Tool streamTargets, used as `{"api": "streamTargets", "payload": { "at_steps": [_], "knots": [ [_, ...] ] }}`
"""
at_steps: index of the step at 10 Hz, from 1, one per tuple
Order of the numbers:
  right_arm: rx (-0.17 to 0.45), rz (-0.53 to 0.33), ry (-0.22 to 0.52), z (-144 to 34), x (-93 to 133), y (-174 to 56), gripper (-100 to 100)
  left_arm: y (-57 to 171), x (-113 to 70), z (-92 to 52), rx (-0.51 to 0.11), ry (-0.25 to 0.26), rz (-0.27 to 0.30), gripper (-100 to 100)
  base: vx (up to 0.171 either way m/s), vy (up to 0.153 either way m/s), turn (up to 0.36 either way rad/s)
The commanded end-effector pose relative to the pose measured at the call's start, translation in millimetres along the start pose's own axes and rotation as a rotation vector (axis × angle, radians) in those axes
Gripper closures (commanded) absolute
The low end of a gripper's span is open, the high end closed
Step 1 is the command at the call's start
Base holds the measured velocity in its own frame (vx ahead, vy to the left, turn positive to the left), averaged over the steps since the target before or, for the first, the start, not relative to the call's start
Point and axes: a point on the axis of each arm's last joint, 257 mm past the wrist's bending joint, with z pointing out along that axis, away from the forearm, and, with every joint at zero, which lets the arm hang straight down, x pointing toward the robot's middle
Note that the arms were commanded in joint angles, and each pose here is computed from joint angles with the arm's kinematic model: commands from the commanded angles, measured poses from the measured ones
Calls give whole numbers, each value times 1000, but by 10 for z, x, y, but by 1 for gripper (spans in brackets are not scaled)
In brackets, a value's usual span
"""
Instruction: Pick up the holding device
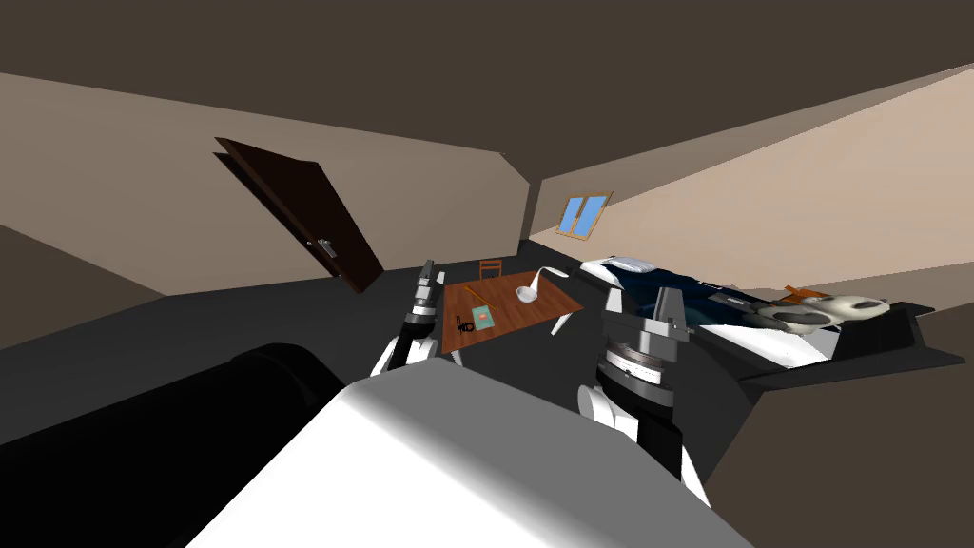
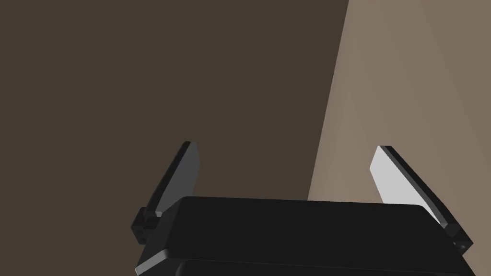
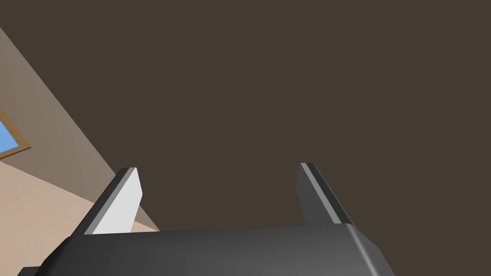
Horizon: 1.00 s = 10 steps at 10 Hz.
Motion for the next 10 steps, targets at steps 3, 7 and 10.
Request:
{"api": "streamTargets", "payload": {
  "at_steps": [3,7,10],
  "knots": [
    [0,0,0,0,0,0,0,373,70,17,-80,42,-30,-100,-11,8,-20],
    [0,0,0,0,0,0,0,901,117,53,-195,64,-79,-100,-22,0,-25],
    [0,0,0,0,0,0,0,1279,127,44,-279,69,-105,-100,-29,-9,-20]
  ]
}}
